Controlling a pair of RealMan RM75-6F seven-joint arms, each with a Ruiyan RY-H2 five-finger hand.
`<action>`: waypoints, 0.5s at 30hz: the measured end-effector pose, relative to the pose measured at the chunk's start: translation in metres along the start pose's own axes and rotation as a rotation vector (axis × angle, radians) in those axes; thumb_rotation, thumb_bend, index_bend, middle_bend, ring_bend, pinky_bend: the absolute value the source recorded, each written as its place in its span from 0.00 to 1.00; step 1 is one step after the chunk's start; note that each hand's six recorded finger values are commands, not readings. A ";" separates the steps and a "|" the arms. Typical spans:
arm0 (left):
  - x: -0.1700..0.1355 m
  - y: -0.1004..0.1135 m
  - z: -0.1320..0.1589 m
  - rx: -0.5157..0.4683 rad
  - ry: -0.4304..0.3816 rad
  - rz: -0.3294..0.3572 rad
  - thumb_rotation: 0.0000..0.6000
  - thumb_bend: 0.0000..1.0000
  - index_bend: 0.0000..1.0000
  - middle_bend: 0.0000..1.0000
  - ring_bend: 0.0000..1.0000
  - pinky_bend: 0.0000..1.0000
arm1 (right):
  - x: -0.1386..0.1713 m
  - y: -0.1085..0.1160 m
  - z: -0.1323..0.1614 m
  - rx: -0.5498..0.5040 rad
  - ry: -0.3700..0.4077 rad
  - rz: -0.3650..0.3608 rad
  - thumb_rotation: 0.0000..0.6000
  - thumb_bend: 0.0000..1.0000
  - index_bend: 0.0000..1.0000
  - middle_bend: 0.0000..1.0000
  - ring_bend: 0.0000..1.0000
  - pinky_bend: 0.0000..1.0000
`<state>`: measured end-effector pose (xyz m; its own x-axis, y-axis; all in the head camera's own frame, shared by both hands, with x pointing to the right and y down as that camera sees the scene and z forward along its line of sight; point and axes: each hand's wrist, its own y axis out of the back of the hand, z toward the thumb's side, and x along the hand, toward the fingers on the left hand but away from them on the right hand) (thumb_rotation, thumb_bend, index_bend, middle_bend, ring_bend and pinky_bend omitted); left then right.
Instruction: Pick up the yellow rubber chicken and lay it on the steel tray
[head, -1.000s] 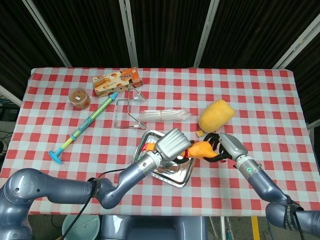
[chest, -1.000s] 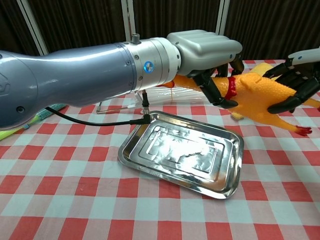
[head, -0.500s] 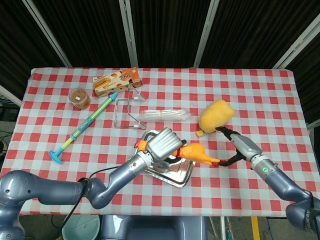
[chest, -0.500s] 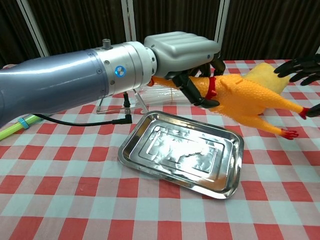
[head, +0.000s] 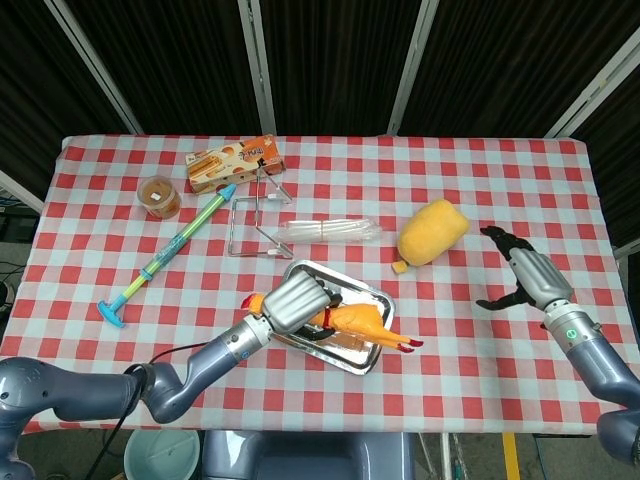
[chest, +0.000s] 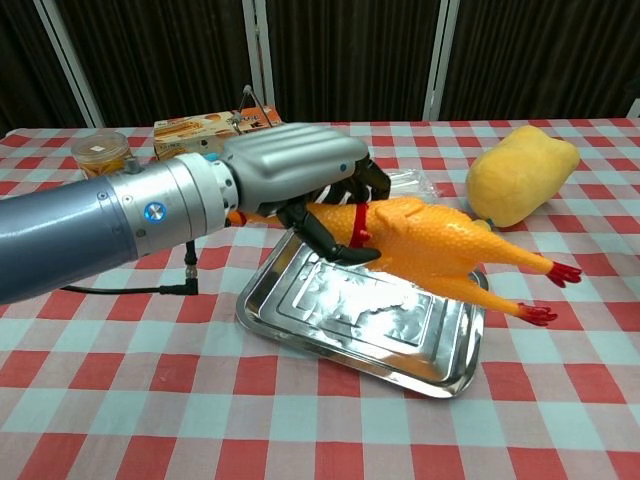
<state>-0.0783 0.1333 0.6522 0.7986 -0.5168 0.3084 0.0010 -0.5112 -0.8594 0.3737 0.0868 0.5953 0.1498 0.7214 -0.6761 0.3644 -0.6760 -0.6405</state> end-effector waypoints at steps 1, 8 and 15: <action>-0.001 -0.005 -0.002 -0.011 0.005 -0.003 1.00 0.52 0.57 0.64 0.58 0.61 | 0.000 0.001 -0.001 -0.009 0.001 -0.012 1.00 0.11 0.00 0.00 0.00 0.04; -0.005 -0.040 -0.019 -0.084 0.058 -0.029 1.00 0.38 0.48 0.57 0.51 0.51 | 0.001 0.003 -0.001 -0.036 0.020 -0.041 1.00 0.11 0.00 0.00 0.00 0.04; -0.002 -0.058 -0.020 -0.103 0.083 -0.052 1.00 0.09 0.11 0.19 0.15 0.13 | 0.002 0.001 -0.001 -0.049 0.028 -0.047 1.00 0.11 0.00 0.00 0.00 0.04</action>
<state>-0.0914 0.1505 0.7099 0.7466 -0.5407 0.3877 -0.0243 -0.6045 -0.7963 0.3759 0.0879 0.5934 0.1572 0.7563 -0.6350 0.4163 -0.6338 -0.6519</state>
